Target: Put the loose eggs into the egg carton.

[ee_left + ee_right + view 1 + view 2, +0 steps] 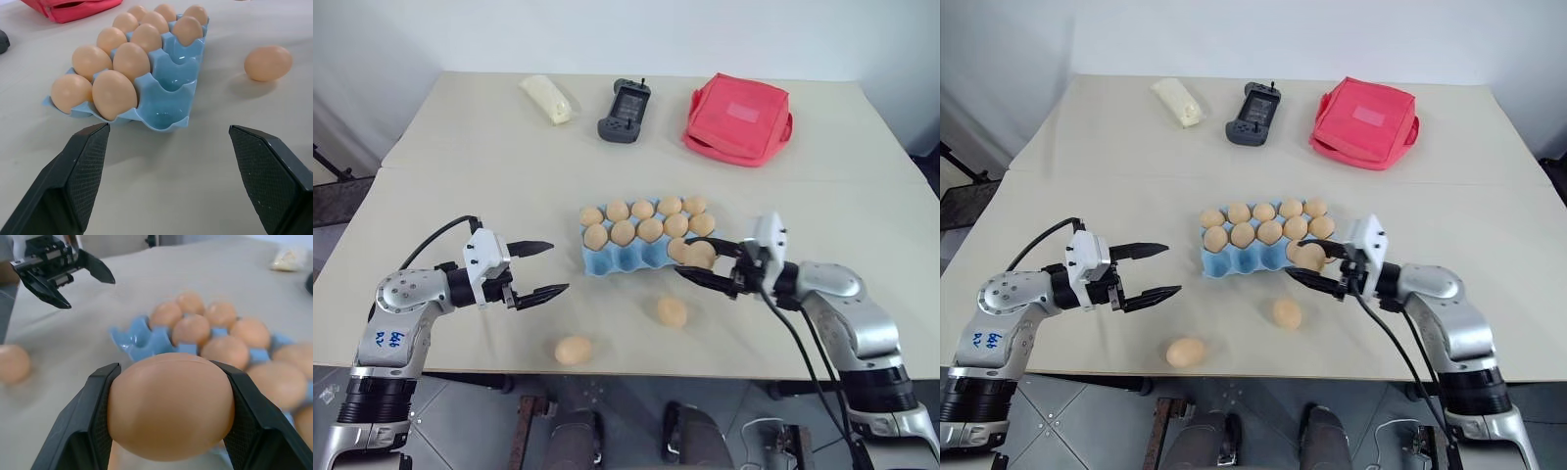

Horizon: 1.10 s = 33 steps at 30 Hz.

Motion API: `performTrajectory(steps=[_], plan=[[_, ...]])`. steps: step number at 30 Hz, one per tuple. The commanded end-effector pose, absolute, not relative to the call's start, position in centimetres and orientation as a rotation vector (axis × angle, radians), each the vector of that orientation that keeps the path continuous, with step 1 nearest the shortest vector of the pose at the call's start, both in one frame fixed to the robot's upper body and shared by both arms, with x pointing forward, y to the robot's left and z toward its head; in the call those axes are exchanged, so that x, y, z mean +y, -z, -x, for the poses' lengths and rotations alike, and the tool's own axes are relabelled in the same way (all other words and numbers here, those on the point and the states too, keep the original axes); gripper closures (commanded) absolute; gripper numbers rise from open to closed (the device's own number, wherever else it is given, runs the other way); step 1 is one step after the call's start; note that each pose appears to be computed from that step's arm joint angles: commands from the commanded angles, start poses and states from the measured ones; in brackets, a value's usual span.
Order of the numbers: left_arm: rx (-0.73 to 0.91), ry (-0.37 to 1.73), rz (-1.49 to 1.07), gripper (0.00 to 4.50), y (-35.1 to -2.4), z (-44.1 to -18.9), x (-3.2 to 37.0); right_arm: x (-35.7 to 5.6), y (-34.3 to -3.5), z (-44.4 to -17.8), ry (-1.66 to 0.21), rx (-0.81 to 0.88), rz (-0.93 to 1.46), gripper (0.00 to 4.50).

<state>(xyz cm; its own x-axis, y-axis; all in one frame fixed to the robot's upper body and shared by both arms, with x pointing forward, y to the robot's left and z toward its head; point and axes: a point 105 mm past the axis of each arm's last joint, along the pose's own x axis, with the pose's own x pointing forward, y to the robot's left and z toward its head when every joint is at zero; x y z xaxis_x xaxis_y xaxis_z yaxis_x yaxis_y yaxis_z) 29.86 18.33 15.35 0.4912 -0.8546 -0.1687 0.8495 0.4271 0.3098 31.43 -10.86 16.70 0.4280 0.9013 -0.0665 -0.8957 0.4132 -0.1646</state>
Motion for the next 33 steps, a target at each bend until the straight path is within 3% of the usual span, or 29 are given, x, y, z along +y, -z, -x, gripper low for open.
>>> performTrajectory(steps=[1,3,6,9,16,27,33], plan=[[-0.049,1.070,-0.383,0.35,-16.1,-29.8,17.8,-9.0,-16.7,-32.7,-1.117,-0.031,0.212,2.05],[-0.050,1.072,-0.381,0.35,-16.1,-29.7,17.6,-8.1,-16.5,-33.3,-1.114,-0.024,0.212,2.05],[-0.050,1.073,-0.376,0.35,-16.1,-29.6,17.5,-7.1,-16.6,-34.3,-1.090,-0.041,0.230,1.02],[-0.050,1.070,-0.374,0.35,-16.1,-29.4,17.5,-6.7,-17.5,-33.7,-1.125,-0.075,0.199,0.01],[-0.034,1.063,-0.374,0.35,-15.8,-29.1,18.0,-10.2,-18.6,-30.4,-1.184,-0.124,0.184,0.01],[-0.027,1.046,-0.390,0.35,-14.9,-29.7,18.7,-24.3,-14.5,-27.6,-0.840,-0.031,0.408,0.01],[-0.003,1.050,-0.399,0.35,-14.4,-29.7,19.1,-25.9,-13.5,-26.6,-0.797,-0.019,0.384,0.01]])
